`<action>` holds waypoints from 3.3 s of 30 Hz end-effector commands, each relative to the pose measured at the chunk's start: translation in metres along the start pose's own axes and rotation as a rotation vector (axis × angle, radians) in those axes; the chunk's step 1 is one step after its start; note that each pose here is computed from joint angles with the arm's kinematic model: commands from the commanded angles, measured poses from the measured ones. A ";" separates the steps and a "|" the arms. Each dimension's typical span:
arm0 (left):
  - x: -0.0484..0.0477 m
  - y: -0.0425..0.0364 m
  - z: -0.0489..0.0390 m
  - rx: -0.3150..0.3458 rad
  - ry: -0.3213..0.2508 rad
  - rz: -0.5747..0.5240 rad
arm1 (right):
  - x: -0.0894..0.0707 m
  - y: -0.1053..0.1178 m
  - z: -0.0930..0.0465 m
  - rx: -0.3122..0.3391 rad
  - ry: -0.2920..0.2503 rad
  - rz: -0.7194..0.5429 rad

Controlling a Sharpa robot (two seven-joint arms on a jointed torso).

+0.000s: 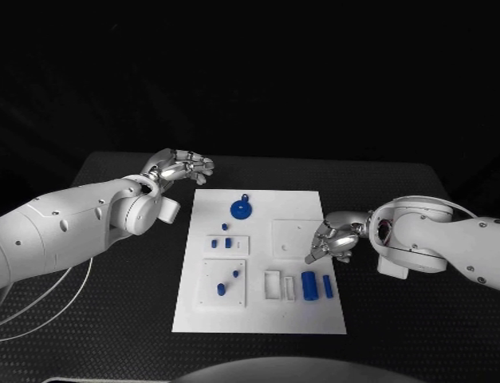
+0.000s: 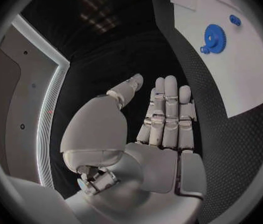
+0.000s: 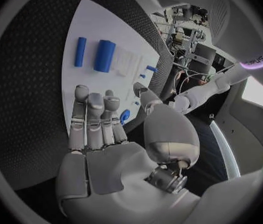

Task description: Assemble the parts on the task board

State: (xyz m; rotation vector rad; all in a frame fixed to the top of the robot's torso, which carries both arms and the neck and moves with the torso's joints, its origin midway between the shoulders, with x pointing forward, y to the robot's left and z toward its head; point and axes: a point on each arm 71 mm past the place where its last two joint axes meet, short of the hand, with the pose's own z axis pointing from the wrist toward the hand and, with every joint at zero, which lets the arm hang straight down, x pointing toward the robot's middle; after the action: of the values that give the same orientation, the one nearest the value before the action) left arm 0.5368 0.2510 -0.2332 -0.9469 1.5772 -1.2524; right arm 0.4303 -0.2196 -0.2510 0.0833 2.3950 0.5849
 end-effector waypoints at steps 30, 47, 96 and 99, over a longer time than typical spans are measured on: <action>0.0175 -0.0046 -0.0044 0.014 0.064 -0.038 | 0.051 -0.011 0.027 0.169 0.127 0.011; 0.0207 -0.0053 -0.0046 0.013 0.077 -0.043 | 0.064 -0.005 0.053 0.193 0.100 0.033; 0.0193 -0.0047 -0.0055 0.005 0.075 -0.042 | 0.053 0.014 0.029 0.142 0.073 0.115; 0.0193 -0.0047 -0.0054 0.004 0.076 -0.042 | 0.047 0.020 0.026 0.133 0.075 0.132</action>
State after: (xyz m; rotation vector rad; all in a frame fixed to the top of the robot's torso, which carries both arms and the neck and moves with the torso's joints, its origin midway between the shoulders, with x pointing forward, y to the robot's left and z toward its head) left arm 0.5259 0.2356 -0.2324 -0.9457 1.6186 -1.3161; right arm 0.4099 -0.1839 -0.2892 0.2249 2.4905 0.4705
